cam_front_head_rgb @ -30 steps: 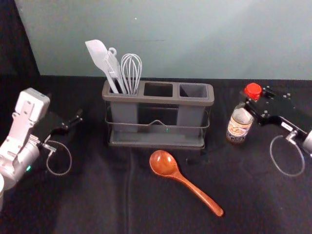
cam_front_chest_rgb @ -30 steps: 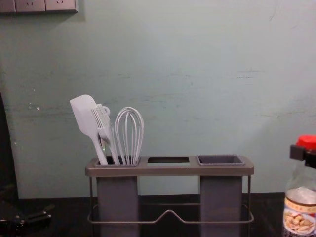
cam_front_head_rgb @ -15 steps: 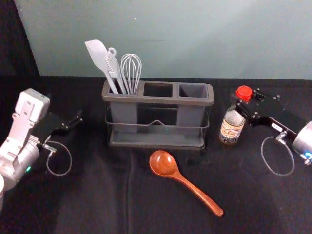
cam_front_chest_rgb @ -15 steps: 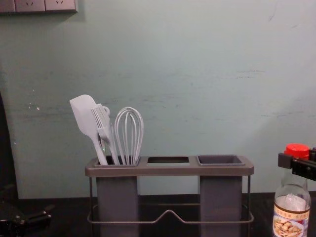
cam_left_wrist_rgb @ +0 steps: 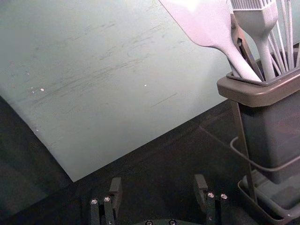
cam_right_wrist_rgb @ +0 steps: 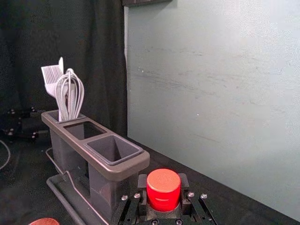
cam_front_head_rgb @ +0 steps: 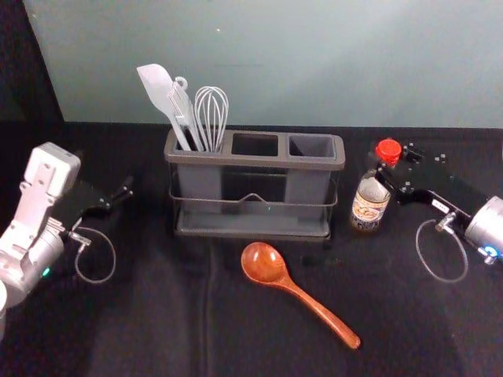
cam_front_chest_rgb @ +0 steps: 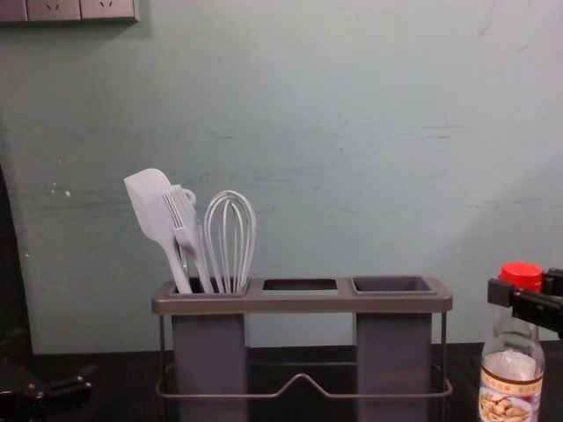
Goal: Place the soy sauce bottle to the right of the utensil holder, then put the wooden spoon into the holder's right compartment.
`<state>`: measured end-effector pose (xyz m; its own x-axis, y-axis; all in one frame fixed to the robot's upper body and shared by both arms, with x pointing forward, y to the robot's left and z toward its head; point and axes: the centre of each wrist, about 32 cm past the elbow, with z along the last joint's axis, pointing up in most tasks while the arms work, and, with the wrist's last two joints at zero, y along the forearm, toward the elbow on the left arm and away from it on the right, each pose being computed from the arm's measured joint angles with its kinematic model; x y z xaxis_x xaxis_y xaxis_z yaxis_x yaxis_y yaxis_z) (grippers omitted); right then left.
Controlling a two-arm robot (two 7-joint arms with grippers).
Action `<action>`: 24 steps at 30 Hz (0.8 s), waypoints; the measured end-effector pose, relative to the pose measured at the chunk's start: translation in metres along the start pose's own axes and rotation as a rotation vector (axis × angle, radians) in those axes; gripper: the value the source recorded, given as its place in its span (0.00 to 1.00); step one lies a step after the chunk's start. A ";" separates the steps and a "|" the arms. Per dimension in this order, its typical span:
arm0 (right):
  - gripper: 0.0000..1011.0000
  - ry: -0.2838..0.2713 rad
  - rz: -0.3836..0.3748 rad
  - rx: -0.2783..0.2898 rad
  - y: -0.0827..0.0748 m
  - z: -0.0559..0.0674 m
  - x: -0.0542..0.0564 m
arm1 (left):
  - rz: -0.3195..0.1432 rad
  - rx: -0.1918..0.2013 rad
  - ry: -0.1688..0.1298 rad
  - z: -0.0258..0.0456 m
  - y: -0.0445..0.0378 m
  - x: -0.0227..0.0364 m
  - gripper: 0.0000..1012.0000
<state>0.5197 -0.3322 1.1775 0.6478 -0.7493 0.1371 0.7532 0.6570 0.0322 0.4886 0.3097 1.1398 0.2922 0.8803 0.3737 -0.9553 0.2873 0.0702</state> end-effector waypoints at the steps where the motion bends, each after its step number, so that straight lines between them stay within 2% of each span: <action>1: 0.38 0.000 -0.001 -0.001 0.000 -0.001 0.000 | 0.000 0.000 0.000 0.0000 0.0000 0.0000 0.99; 10: 0.38 -0.001 0.000 -0.001 0.000 0.000 0.000 | 0.000 0.000 0.000 0.0000 0.0000 0.0000 0.99; 12: 0.41 -0.001 0.001 0.000 0.000 0.000 0.000 | 0.000 0.000 0.000 0.0000 0.0000 0.0000 0.99; 16: 0.58 -0.001 0.001 0.001 0.000 0.000 0.000 | 0.000 0.000 0.000 0.0000 0.0000 0.0000 0.99; 20: 0.66 0.000 0.001 0.001 0.000 0.000 0.000 | 0.000 0.000 0.000 0.0000 0.0000 0.0000 0.99; 21: 0.72 0.000 0.001 0.001 0.000 0.000 0.000 | 0.000 0.000 0.000 0.0000 0.0000 0.0000 0.99; 24: 0.81 0.000 0.001 0.000 0.000 0.000 0.000 | 0.000 0.000 0.000 0.0000 0.0000 0.0000 0.99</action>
<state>0.5196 -0.3322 1.1779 0.6483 -0.7489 0.1369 0.7527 0.6575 0.0325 0.4886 0.3097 1.1398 0.2923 0.8803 0.3738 -0.9553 0.2873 0.0703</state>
